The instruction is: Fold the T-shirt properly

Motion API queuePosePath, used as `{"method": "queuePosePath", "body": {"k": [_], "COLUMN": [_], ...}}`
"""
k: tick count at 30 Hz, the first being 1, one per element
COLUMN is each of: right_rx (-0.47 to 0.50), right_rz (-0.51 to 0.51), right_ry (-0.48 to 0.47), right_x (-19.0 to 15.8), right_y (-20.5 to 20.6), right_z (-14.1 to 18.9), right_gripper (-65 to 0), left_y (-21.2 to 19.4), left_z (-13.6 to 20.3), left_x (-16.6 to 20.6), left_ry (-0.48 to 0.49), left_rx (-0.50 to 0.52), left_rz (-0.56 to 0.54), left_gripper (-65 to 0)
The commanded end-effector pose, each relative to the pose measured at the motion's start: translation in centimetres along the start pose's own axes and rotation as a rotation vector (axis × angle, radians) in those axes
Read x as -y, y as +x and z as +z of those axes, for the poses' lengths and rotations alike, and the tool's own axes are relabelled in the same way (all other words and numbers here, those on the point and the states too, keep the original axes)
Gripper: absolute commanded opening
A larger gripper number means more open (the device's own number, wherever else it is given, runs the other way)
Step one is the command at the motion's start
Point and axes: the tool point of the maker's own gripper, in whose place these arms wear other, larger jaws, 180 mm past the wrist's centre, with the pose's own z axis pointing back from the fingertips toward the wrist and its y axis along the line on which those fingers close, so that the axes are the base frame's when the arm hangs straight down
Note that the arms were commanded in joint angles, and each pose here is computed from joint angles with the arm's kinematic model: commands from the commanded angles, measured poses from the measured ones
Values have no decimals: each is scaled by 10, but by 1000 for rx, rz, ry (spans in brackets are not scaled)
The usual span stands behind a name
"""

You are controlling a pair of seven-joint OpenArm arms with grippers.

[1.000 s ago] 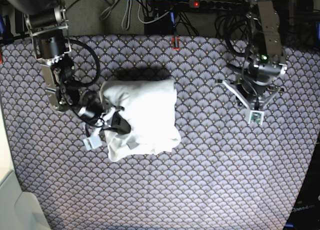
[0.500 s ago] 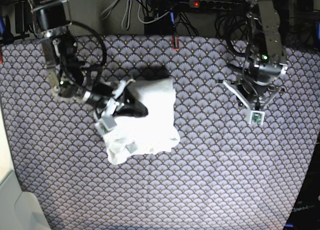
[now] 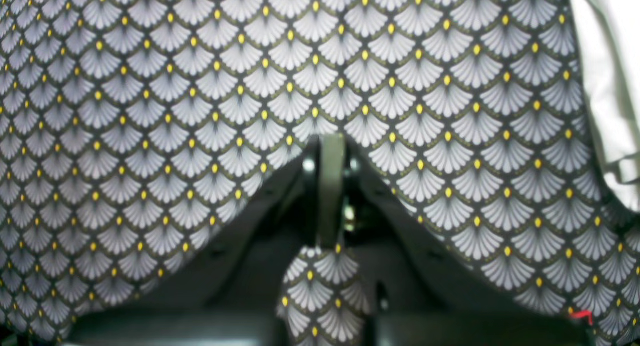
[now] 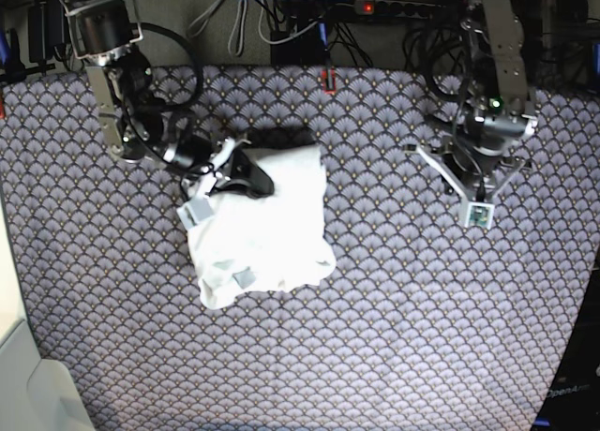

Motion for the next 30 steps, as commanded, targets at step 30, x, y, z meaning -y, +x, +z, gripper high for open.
{"method": "queuePosePath", "body": {"k": [30], "right_rx": [-76], "right_rz": [222], "right_ry": [-380], "right_x": [-21], "right_y": [-12], "right_z": [218], "right_gripper": [-650], "left_y": [-38], "left_z": [49], "left_x": [10], "left_ry": [-302], "left_rx": [-35], "left_rz": [146], "left_gripper": [-645]}}
